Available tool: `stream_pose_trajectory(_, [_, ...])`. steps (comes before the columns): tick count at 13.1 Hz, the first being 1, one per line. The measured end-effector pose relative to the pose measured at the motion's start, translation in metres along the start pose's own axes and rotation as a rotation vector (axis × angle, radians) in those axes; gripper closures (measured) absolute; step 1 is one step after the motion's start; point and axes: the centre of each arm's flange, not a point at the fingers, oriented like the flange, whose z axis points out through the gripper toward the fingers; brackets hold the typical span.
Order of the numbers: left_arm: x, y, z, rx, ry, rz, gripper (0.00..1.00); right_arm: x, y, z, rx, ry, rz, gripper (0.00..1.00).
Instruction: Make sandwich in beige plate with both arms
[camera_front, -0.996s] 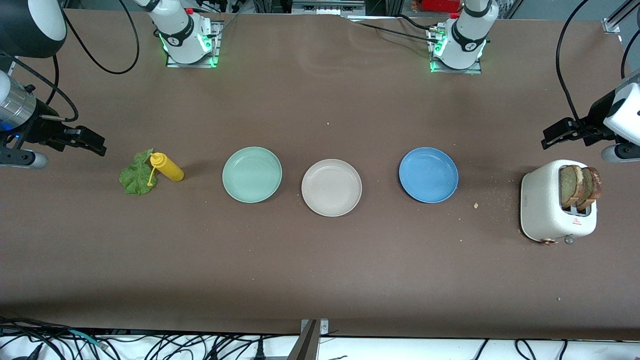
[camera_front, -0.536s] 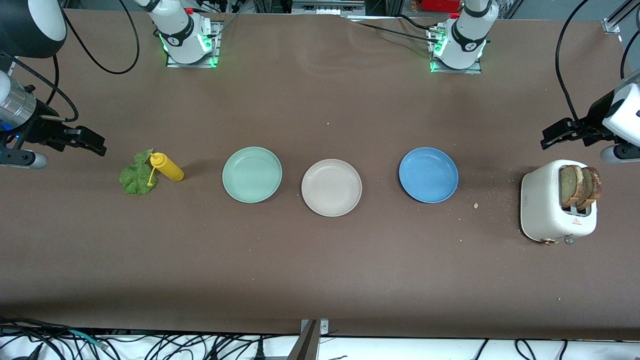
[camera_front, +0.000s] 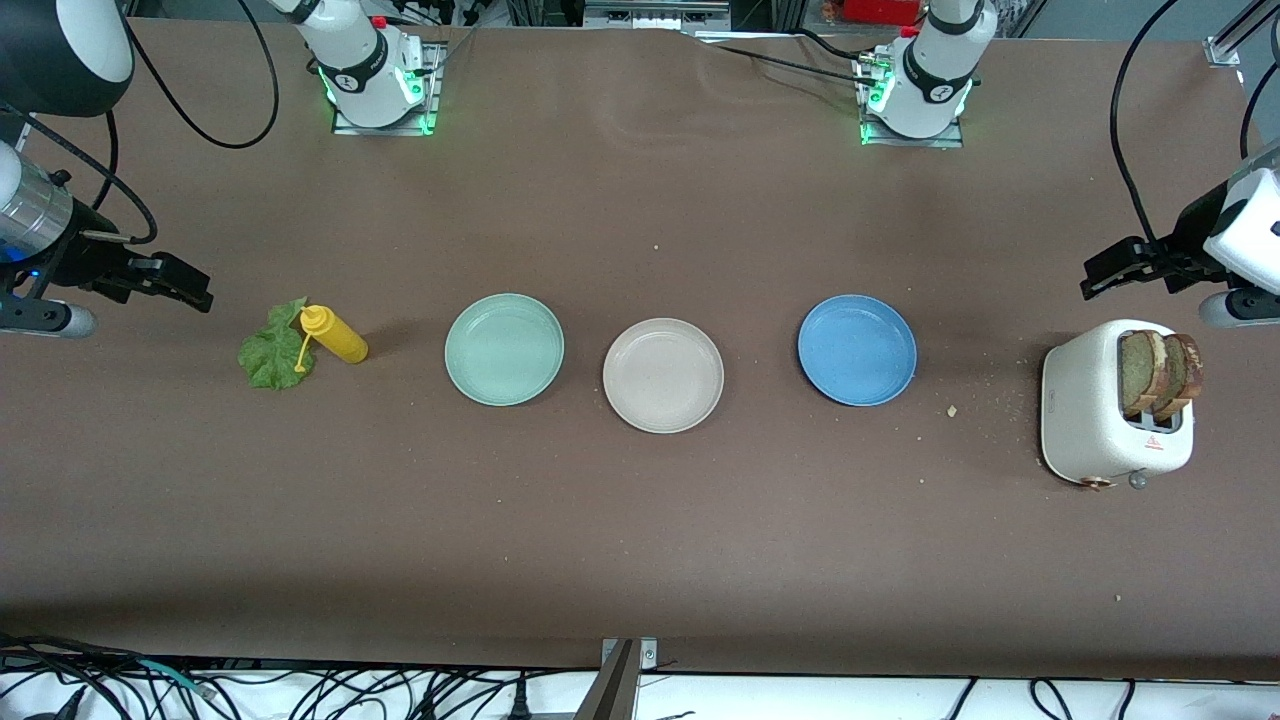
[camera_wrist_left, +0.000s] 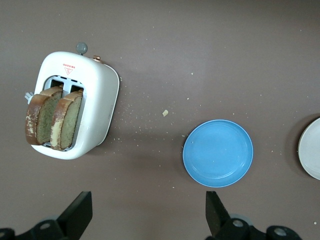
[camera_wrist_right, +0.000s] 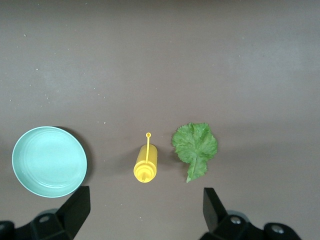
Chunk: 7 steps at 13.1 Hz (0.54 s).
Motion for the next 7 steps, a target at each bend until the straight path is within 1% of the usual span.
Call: stream_pose_trajectory(7, [-0.0002, 0.0027, 0.0002, 0.0, 0.0, 0.005, 0.0, 0.0, 0.0, 0.0, 0.0, 0.0, 0.0, 0.0])
